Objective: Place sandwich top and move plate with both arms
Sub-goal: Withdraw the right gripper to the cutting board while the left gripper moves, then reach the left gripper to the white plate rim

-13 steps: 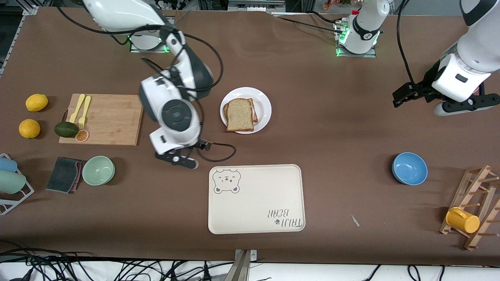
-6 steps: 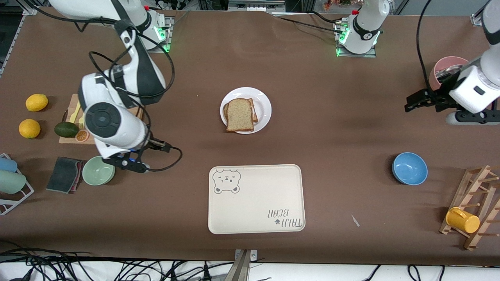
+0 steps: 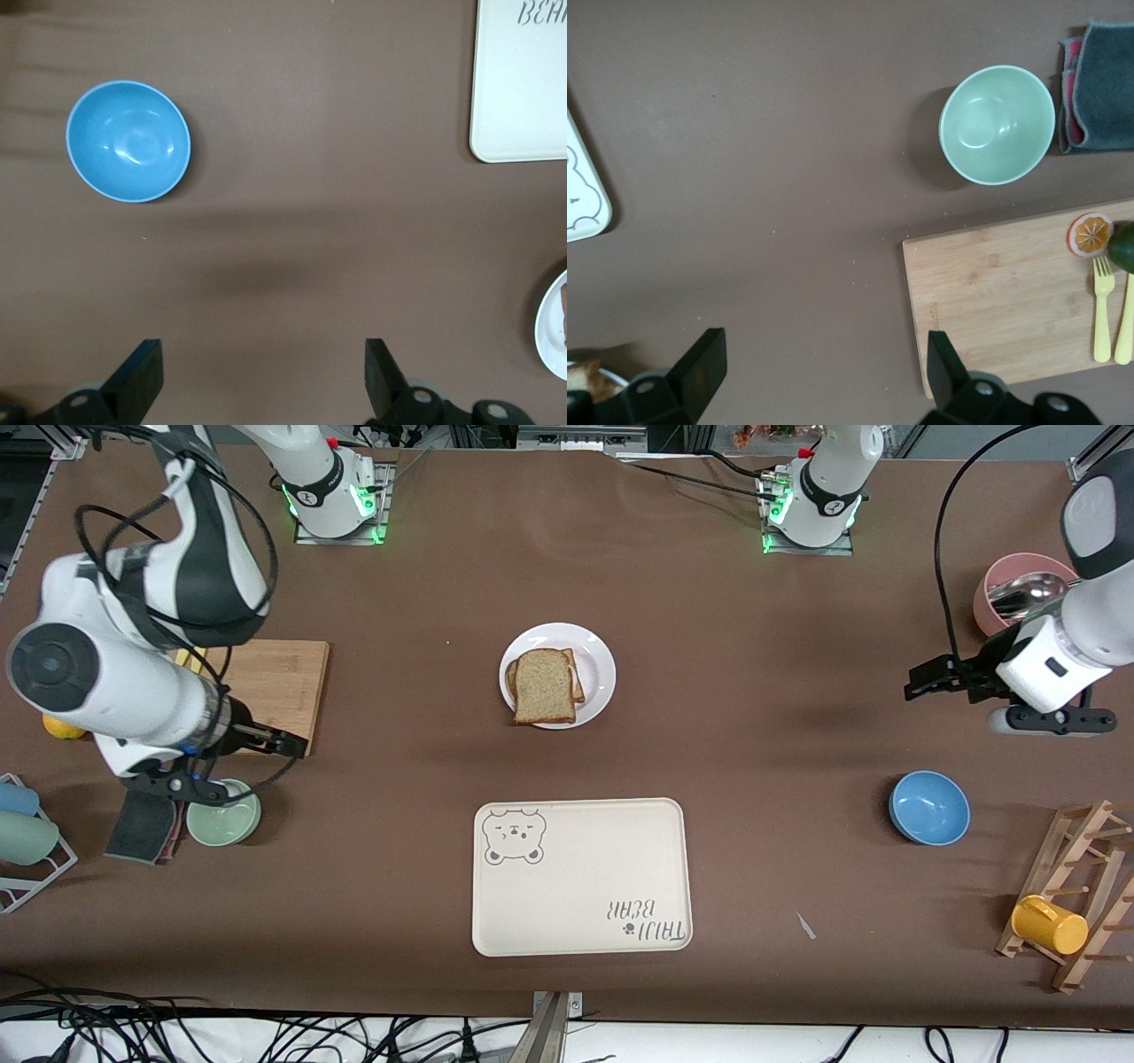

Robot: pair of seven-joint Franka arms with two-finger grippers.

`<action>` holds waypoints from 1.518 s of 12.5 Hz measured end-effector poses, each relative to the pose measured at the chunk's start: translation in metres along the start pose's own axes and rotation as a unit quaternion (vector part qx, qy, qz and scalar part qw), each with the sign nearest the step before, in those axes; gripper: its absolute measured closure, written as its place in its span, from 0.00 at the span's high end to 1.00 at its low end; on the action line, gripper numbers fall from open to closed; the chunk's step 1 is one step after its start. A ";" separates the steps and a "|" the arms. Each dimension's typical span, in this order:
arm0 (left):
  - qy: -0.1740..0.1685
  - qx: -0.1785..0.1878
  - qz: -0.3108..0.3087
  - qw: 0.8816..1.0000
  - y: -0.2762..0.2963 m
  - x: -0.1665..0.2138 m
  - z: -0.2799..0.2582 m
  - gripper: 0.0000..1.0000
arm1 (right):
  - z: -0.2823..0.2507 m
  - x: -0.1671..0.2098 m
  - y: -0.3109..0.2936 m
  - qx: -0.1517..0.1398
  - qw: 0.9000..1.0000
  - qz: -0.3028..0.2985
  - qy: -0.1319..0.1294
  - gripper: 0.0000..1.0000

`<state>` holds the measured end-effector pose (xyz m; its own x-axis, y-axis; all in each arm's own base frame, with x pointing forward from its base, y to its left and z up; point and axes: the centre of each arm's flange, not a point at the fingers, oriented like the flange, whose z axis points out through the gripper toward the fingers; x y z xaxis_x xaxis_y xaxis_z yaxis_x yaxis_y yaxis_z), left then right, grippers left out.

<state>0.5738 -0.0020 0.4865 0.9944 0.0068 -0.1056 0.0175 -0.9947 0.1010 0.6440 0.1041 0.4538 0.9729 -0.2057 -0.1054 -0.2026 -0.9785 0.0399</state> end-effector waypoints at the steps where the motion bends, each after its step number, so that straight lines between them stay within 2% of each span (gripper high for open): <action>1: -0.003 -0.009 -0.002 1.000 0.002 -0.001 0.009 1.00 | -0.003 -0.002 0.007 0.006 1.000 -0.004 0.005 1.00; 3: -0.009 -0.040 -0.009 0.999 0.010 -0.003 0.028 1.00 | -0.004 -0.008 0.023 0.016 1.000 -0.015 0.023 1.00; 7: -0.025 -0.110 -0.031 0.993 0.027 -0.010 0.066 1.00 | -0.027 -0.015 0.092 0.029 0.999 -0.019 0.033 1.00; 10: -0.032 -0.176 -0.052 0.982 0.050 -0.010 0.091 1.00 | -0.047 -0.033 0.118 0.032 0.999 -0.009 0.010 1.00; 12: -0.036 -0.202 -0.046 0.978 0.081 -0.008 0.107 1.00 | -0.050 -0.037 0.121 0.030 1.000 -0.010 0.002 1.00; 16: -0.052 -0.227 -0.024 0.972 0.149 -0.005 0.168 1.00 | -0.078 -0.046 0.142 0.034 0.998 -0.032 0.029 1.00; 19: -0.049 -0.284 -0.073 0.955 0.182 -0.021 0.219 1.00 | -0.098 -0.057 0.138 0.033 0.997 -0.044 0.046 1.00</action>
<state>0.5330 -0.2051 0.2908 0.9627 0.1042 -0.2498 0.2376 -0.7676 0.5953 0.5711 -0.0170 0.5624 0.9928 -0.1188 -0.0132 -0.1192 -0.9924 -0.0311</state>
